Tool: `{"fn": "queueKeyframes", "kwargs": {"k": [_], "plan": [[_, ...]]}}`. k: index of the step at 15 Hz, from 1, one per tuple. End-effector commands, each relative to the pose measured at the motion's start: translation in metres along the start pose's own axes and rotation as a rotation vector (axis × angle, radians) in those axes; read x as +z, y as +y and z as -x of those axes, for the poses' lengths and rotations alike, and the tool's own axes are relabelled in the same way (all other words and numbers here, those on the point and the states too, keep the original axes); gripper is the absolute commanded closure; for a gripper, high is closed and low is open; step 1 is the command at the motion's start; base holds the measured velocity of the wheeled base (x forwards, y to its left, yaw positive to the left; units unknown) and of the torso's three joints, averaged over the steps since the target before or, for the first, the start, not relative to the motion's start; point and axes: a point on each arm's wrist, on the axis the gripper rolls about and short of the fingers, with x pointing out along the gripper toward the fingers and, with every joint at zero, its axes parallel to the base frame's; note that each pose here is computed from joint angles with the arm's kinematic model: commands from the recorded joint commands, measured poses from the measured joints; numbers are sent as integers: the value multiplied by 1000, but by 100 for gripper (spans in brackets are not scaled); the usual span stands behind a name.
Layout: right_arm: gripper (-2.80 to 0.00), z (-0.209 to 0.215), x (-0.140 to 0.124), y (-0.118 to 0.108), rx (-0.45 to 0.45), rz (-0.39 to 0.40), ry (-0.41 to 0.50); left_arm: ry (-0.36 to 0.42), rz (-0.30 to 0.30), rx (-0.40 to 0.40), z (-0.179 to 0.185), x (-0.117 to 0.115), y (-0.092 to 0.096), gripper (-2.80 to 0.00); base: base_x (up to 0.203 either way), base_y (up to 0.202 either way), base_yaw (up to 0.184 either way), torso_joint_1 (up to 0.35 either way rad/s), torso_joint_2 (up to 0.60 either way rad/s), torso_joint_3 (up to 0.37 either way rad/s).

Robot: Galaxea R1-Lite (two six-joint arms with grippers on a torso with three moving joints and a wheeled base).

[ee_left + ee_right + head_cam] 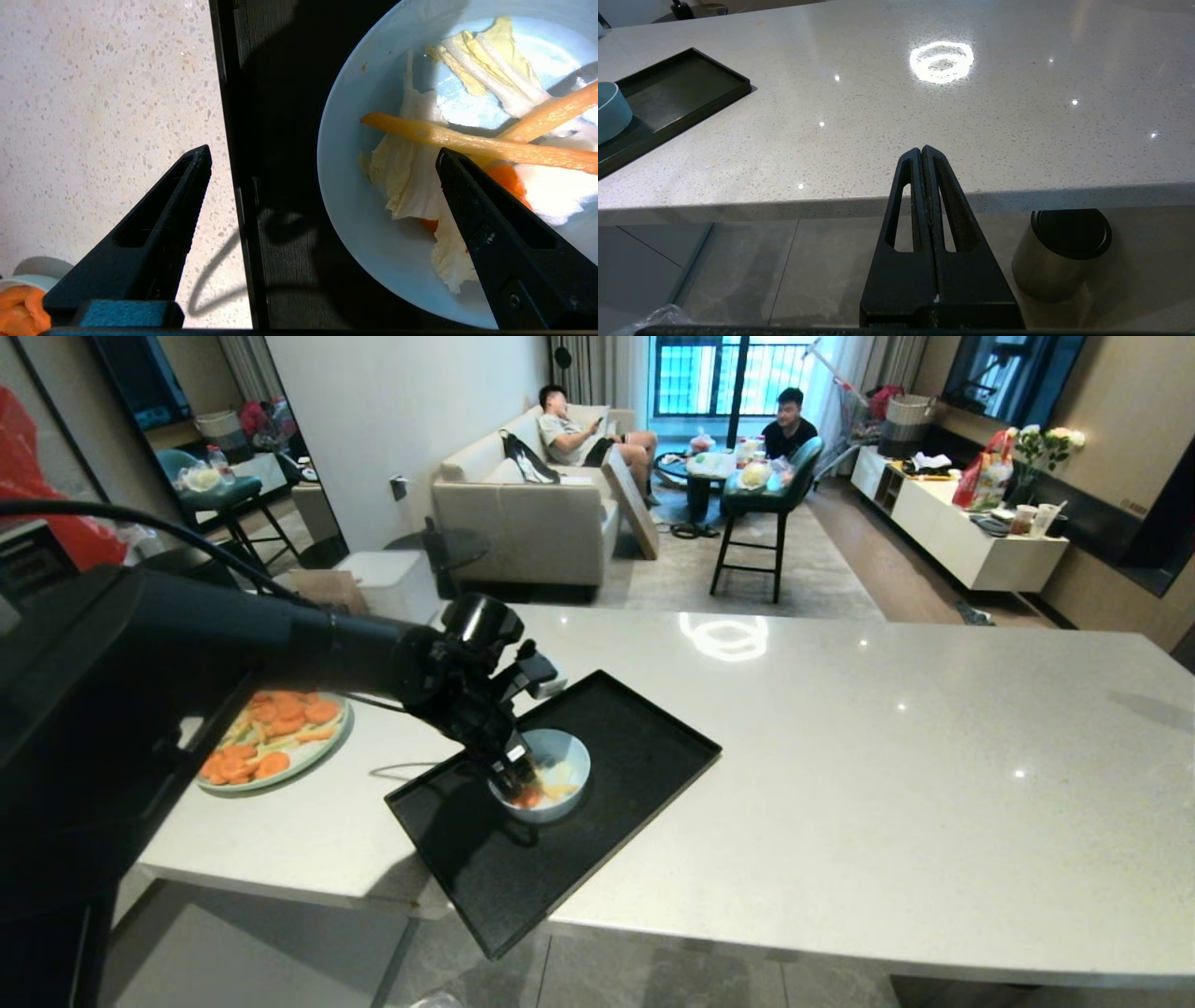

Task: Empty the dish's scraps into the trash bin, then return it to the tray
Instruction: Pick up the bowl with leftover food

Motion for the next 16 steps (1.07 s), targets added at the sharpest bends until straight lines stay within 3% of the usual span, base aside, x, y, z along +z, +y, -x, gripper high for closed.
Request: {"fn": "queueKeyframes", "kwargs": {"k": [1, 16], "plan": [[0, 0, 0, 0, 0, 0, -1, 1, -7, 6, -5, 0, 4, 0, 0, 0, 0, 0, 0, 0], [0, 0, 0, 0, -1, 0, -1, 50, 12, -19, -3, -17, 1, 0, 0, 0, 0, 0, 0, 0]]}}
